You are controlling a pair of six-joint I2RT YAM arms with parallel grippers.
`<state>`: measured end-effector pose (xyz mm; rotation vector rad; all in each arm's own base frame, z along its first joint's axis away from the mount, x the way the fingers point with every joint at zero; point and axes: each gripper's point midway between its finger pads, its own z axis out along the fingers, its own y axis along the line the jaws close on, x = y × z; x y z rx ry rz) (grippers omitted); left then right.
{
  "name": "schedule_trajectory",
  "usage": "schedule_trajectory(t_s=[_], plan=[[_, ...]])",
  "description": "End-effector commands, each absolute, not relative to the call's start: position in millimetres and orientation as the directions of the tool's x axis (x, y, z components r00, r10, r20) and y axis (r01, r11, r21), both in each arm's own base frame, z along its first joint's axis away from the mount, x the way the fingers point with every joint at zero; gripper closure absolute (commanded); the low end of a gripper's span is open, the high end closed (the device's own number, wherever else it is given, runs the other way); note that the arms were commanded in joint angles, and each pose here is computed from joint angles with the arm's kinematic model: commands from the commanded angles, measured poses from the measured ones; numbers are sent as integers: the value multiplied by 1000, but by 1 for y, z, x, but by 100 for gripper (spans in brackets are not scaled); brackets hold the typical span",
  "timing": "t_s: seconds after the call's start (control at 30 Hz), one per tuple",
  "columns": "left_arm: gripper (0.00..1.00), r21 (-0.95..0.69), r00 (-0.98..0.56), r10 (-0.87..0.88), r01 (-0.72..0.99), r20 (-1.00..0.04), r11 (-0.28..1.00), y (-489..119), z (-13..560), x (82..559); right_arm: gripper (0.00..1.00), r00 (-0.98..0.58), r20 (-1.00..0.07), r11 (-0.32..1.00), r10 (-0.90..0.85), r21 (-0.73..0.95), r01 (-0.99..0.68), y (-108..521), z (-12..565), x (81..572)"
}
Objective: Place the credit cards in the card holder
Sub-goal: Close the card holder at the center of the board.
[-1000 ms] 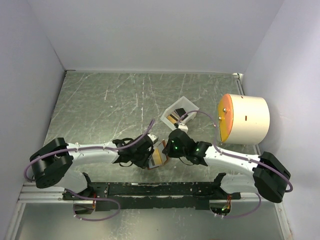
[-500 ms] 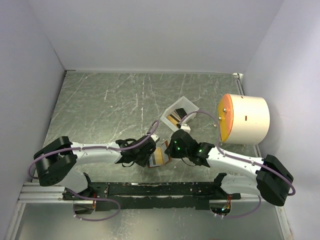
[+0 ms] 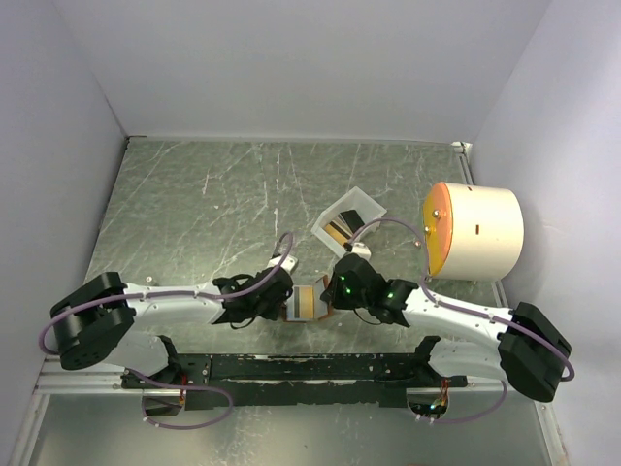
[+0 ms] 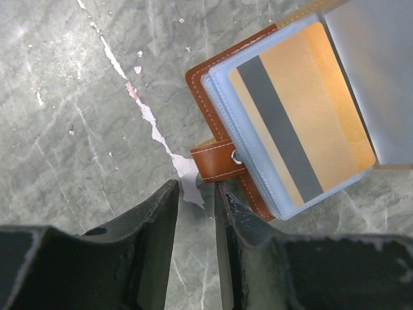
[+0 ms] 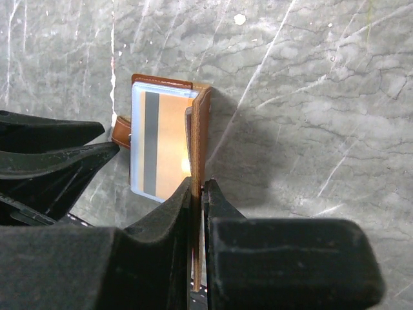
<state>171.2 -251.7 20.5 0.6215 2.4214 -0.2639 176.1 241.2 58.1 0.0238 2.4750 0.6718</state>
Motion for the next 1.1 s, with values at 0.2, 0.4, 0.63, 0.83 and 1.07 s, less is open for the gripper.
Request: schedule_trajectory(t_s=[0.2, 0.4, 0.63, 0.83, 1.07], plan=[[61, -203, -746, 141, 350, -651, 914, -251, 30, 194, 100, -832, -533, 864, 154, 481, -149, 240, 60, 175], [59, -201, -731, 134, 352, -670, 914, -242, 33, 193, 100, -829, -540, 867, 149, 474, -152, 239, 60, 176], [55, -280, -698, 170, 482, -696, 830, -259, 48, 182, 100, -832, -535, 861, 147, 483, -158, 242, 60, 175], [46, -293, -660, 214, 568, -720, 769, -270, 55, 177, 100, -826, -542, 860, 151, 484, -160, 242, 63, 177], [44, -240, -705, 267, 532, -657, 812, -270, 27, 183, 100, -827, -542, 858, 151, 487, -163, 244, 65, 177]])
